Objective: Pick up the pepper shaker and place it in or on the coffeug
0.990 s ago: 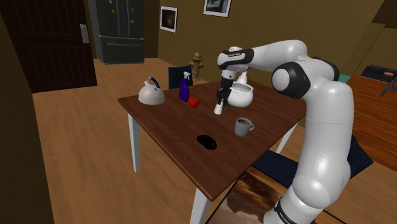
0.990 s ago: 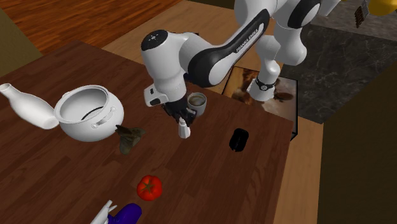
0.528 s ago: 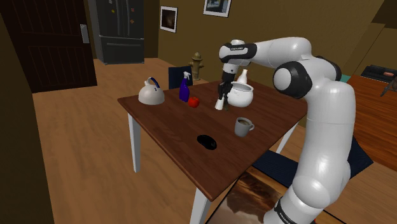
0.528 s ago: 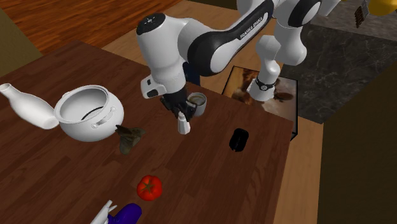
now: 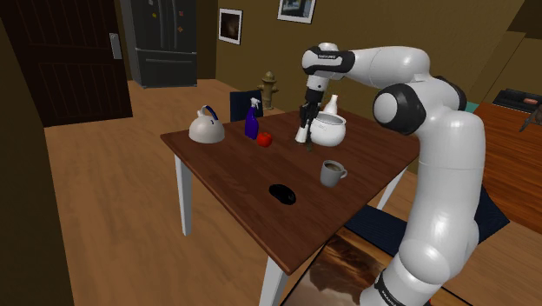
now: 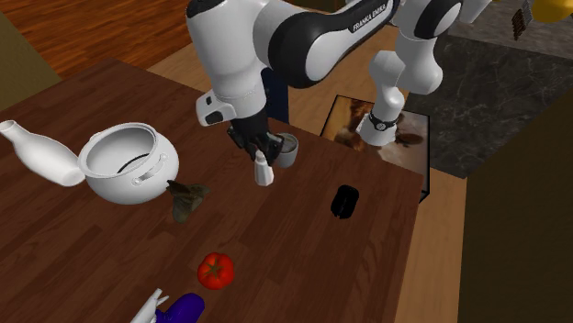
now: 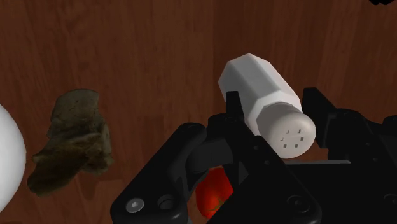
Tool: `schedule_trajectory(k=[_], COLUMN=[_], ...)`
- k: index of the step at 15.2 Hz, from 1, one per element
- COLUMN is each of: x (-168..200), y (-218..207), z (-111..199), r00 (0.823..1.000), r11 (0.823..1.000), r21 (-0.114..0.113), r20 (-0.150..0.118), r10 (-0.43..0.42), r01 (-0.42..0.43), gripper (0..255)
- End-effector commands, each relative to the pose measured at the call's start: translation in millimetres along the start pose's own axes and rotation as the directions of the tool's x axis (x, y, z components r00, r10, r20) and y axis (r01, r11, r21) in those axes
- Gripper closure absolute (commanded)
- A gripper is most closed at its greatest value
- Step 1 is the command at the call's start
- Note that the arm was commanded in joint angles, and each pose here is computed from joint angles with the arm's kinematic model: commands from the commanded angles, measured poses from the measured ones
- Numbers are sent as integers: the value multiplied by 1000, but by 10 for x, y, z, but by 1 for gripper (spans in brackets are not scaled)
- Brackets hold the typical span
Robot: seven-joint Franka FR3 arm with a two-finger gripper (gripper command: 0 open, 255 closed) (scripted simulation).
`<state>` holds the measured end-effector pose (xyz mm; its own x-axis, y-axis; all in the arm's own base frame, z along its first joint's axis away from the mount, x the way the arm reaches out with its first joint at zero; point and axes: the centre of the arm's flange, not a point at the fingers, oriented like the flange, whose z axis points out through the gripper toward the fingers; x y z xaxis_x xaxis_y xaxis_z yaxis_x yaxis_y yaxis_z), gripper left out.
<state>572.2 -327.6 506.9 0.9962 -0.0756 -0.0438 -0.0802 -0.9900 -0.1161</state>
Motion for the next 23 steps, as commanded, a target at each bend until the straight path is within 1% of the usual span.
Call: schedule_trajectory(k=[1, 3, 17, 18, 23], x=[-4, -7, -1804, -1980, -1968], y=[-20, -30, 324, 358, 389], z=[-112, -193, -438, -461, -199], r00=[1000, 1000, 1000, 1000, 1000], r11=[1000, 1000, 1000, 1000, 1000], r21=[0, 0, 0, 0, 0], r20=[0, 0, 0, 0, 0], r10=[0, 0, 0, 0, 0], r01=[0, 0, 0, 0, 0], gripper=[255, 255, 255, 255, 255])
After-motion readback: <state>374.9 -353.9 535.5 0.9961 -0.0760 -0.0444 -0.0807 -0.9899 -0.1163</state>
